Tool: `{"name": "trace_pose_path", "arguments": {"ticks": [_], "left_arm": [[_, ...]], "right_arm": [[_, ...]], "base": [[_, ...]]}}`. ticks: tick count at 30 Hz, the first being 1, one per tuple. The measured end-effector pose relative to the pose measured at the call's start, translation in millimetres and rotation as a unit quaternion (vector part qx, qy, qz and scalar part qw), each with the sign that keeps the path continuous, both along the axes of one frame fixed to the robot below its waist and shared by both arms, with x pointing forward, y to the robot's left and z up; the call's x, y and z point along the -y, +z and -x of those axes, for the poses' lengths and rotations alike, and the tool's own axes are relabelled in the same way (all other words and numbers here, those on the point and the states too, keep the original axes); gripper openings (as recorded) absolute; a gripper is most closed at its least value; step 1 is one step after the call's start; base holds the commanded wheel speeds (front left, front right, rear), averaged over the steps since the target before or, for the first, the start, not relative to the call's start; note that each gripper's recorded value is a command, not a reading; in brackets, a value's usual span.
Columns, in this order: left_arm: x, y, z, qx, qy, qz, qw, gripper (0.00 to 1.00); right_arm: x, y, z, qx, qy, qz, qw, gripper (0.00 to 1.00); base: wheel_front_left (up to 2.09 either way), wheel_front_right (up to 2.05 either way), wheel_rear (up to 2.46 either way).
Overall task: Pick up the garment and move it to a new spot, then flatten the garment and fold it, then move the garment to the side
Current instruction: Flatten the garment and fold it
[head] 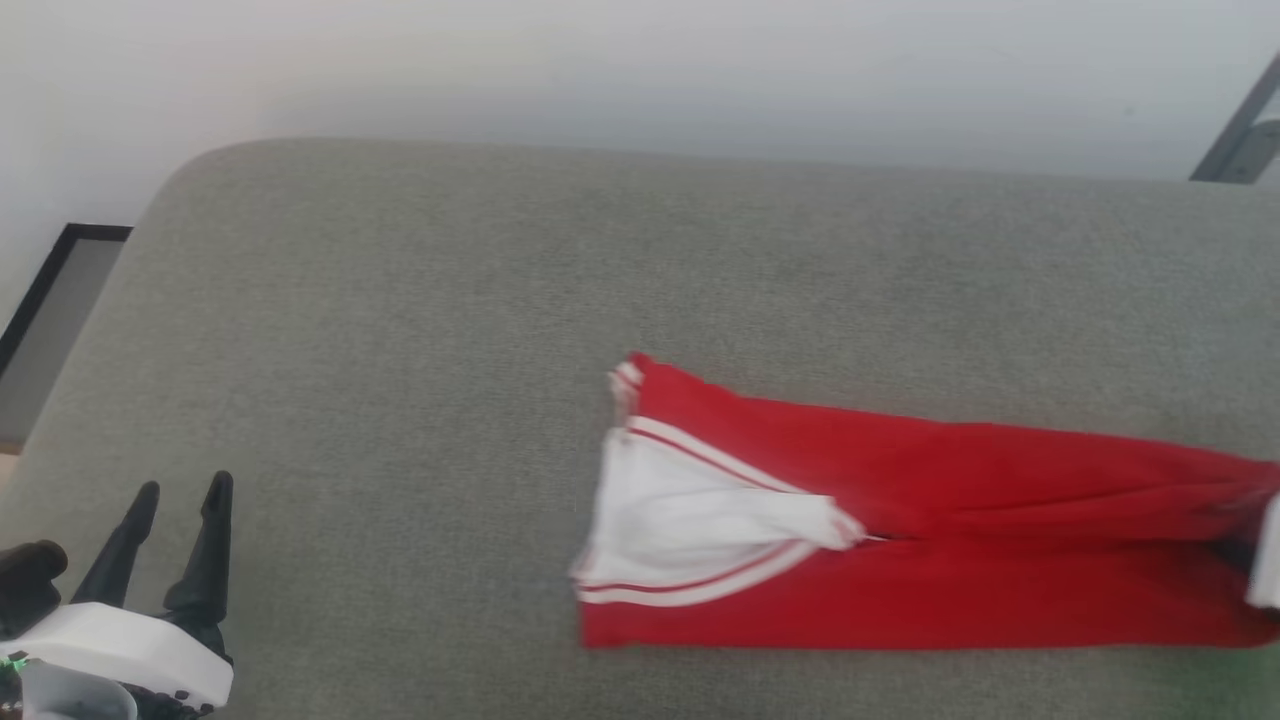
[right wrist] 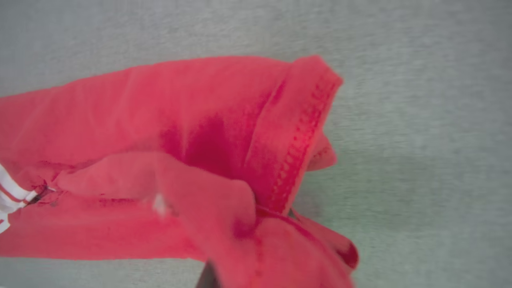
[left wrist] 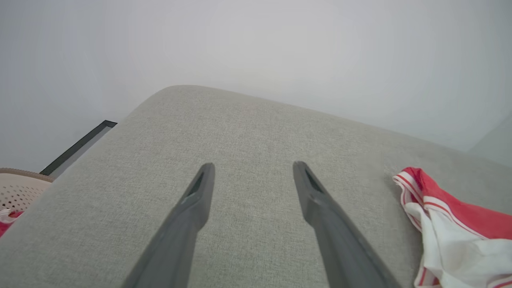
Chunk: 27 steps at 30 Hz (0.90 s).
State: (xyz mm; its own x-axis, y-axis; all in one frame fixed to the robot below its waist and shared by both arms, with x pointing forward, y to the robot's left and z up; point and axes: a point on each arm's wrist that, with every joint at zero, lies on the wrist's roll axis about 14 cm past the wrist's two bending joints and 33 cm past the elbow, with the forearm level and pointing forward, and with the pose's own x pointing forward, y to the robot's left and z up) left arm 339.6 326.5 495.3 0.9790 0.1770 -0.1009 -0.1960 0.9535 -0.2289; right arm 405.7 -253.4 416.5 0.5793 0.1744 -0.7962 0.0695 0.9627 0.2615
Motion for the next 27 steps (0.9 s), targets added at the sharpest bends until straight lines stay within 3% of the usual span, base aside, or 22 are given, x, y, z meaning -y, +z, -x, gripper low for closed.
{"name": "trace_pose_path", "arguments": {"ticks": [5, 11, 18, 27], "left_arm": [[7, -1, -9, 0.001, -0.013, -0.001, 1.0, 1.0], [15, -1, -16, 0.006, -0.023, 0.007, 1.0, 1.0], [18, 1, -13, 0.014, -0.021, 0.015, 1.0, 1.0], [15, 6, -3, 0.018, -0.017, 0.01, 1.0, 1.0]], "right_arm": [[36, 8, 2, 0.001, -0.029, 0.041, 0.999, 0.0], [29, 30, -4, 0.028, -0.014, 0.032, 0.999, 0.0], [-39, 57, 1, 0.077, 0.071, -0.013, 0.994, 0.0], [-156, 57, 15, 0.079, 0.215, -0.065, 0.971, 0.0]], "base": [[0.0, 0.0, 0.0], [0.0, 0.0, 0.0], [0.0, 0.0, 0.0], [0.0, 0.0, 0.0]]}}
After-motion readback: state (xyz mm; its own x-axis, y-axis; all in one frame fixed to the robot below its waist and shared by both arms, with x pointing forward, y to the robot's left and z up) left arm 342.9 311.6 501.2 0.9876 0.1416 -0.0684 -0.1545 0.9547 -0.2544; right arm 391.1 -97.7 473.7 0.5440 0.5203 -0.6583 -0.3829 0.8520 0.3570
